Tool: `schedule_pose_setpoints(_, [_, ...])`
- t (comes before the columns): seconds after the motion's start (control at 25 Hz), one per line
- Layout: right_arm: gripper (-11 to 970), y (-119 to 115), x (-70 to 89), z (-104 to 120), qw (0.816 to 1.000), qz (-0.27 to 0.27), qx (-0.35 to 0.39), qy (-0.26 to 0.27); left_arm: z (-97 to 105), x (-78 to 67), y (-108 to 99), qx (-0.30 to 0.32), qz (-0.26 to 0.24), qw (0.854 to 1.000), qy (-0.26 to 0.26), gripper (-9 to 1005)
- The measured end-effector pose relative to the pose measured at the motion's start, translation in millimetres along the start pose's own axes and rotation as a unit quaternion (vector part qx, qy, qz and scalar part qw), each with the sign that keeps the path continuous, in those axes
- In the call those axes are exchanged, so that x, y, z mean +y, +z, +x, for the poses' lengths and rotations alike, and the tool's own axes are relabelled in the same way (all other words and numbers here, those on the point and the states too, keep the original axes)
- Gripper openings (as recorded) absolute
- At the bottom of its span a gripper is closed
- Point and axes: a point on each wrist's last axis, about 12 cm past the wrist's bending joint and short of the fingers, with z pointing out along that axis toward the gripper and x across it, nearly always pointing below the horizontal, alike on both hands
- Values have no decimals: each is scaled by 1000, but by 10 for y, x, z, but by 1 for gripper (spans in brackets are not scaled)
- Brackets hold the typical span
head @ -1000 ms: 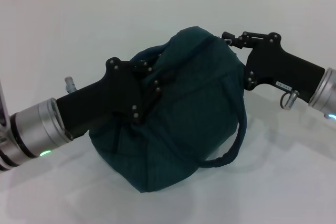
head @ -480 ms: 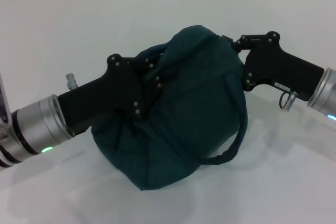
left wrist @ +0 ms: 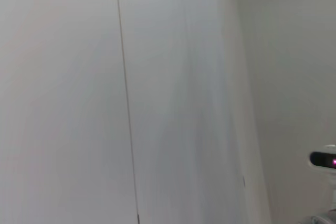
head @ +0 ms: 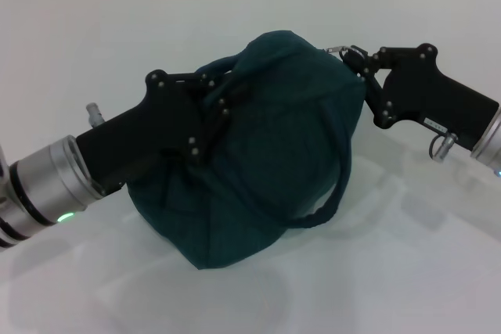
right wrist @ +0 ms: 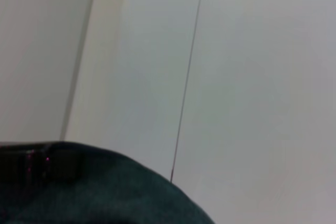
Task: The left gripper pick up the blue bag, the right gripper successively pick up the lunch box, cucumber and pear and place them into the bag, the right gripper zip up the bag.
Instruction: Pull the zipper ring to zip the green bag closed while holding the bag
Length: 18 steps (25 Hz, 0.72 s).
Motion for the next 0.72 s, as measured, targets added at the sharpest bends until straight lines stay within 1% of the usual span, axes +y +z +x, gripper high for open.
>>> schedule_pose_setpoints(0.16, [20, -29, 3, 33, 1000, 4, 7, 6, 10, 11, -23, 0, -10, 1000, -3, 78])
schedule_pose_setpoints(0.52, [25, -118, -45, 152, 998, 40, 39, 26, 8, 17, -21, 0, -11, 1000, -3, 101])
schedule_pose_setpoints(0.72, [28, -160, -33, 208, 996, 45, 54, 52, -3, 37, -26, -3, -17, 1000, -5, 114])
